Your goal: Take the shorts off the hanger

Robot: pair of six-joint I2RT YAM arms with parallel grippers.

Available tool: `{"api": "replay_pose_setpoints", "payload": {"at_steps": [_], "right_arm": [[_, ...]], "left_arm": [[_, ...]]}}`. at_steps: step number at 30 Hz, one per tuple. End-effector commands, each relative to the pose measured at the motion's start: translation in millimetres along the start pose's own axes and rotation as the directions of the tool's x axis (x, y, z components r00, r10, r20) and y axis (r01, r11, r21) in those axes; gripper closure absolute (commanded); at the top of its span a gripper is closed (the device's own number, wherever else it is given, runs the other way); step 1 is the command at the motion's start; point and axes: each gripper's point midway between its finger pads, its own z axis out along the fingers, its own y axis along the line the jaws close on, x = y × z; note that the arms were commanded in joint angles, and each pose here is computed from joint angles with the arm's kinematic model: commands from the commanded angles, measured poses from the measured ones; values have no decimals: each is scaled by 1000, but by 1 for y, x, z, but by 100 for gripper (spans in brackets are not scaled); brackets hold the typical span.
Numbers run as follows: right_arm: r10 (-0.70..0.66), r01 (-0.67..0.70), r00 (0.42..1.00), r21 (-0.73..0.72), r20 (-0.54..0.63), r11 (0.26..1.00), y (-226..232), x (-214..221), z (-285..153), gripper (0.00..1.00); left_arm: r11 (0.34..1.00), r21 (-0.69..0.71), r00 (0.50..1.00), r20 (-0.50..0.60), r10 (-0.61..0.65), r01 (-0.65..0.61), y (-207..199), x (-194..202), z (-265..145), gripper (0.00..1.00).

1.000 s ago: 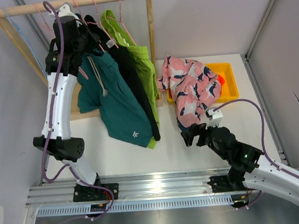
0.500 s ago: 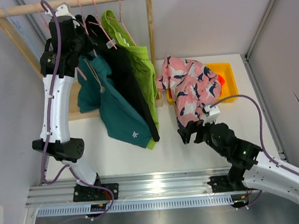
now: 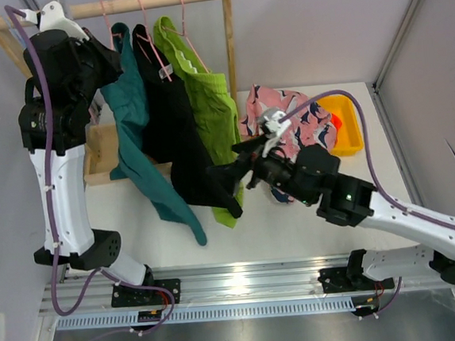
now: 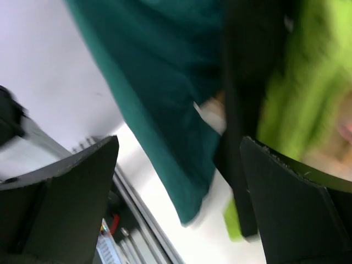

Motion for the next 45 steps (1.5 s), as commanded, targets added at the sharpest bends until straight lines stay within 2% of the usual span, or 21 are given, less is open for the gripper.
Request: {"api": "replay_pose_setpoints", "payload": {"at_steps": [1, 3, 4, 5, 6, 7, 10, 11, 13, 15, 19, 26, 28, 31, 34, 35, 37, 39, 41, 45], "right_arm": [[-37, 45, 995, -89, 87, 995, 47, -42, 23, 1], [-47, 54, 997, -115, 63, 992, 68, -33, 43, 1], [-44, 56, 994, -128, 98, 990, 78, -52, 47, 1], [-47, 61, 994, -142, 100, 988, 88, -52, 51, 1], [-56, 67, 995, -142, 81, 988, 93, -43, 63, 1], [-43, 61, 992, -151, 116, 987, 101, -60, 66, 1], [-47, 63, 993, -156, 110, 986, 110, -56, 87, 1], [-39, 61, 990, -160, 137, 985, 115, -69, 89, 1], [-49, 69, 990, -154, 130, 986, 119, -62, 106, 1], [-45, 69, 986, -147, 161, 987, 123, -75, 112, 1], [-59, 77, 986, -115, 155, 990, 122, -64, 137, 1], [-58, 64, 995, -57, 86, 996, 112, -17, 171, 1], [-60, 65, 994, -65, 86, 996, 113, -9, 178, 21], [-61, 65, 997, -67, 55, 996, 113, 9, 182, 100], [-52, 58, 996, -74, 76, 996, 119, 7, 167, 100], [-66, 69, 997, -65, 50, 995, 115, 23, 162, 100], [-46, 53, 995, -91, 85, 994, 132, 10, 137, 100], [-54, 60, 996, -87, 70, 994, 143, 24, 117, 100], [-41, 48, 994, -75, 97, 996, 149, 14, 95, 100], [-46, 52, 997, -95, 62, 994, 172, 34, 66, 100]], "left_arm": [[996, 88, 995, 100, -27, 18, -19, -32, -23, 100], [996, 92, 996, 89, -27, 19, -20, -28, -21, 100], [995, 95, 995, 92, -29, 20, -21, -29, -22, 100], [995, 95, 995, 91, -29, 20, -20, -28, -21, 100], [996, 90, 996, 83, -27, 20, -19, -25, -19, 100], [996, 89, 996, 83, -27, 20, -19, -25, -19, 100], [996, 86, 996, 79, -28, 21, -18, -23, -20, 100], [996, 86, 997, 73, -28, 22, -18, -21, -19, 100], [996, 90, 997, 76, -32, 25, -18, -21, -20, 100], [995, 93, 997, 74, -33, 26, -19, -21, -20, 100], [994, 105, 996, 80, -41, 33, -21, -23, -24, 100], [992, 124, 995, 88, -45, 34, -24, -27, -30, 100], [991, 129, 995, 88, -47, 35, -24, -27, -31, 100], [990, 133, 995, 88, -52, 40, -23, -28, -32, 100], [991, 131, 995, 89, -45, 34, -22, -28, -32, 100], [992, 125, 995, 91, -43, 31, -21, -28, -32, 100], [993, 115, 995, 96, -31, 20, -19, -28, -32, 100], [995, 96, 994, 104, -15, 5, -15, -28, -31, 100], [997, 76, 994, 111, -1, -7, -10, -29, -30, 100], [999, 32, 992, 126, 24, -28, 0, -32, -28, 100]]}}
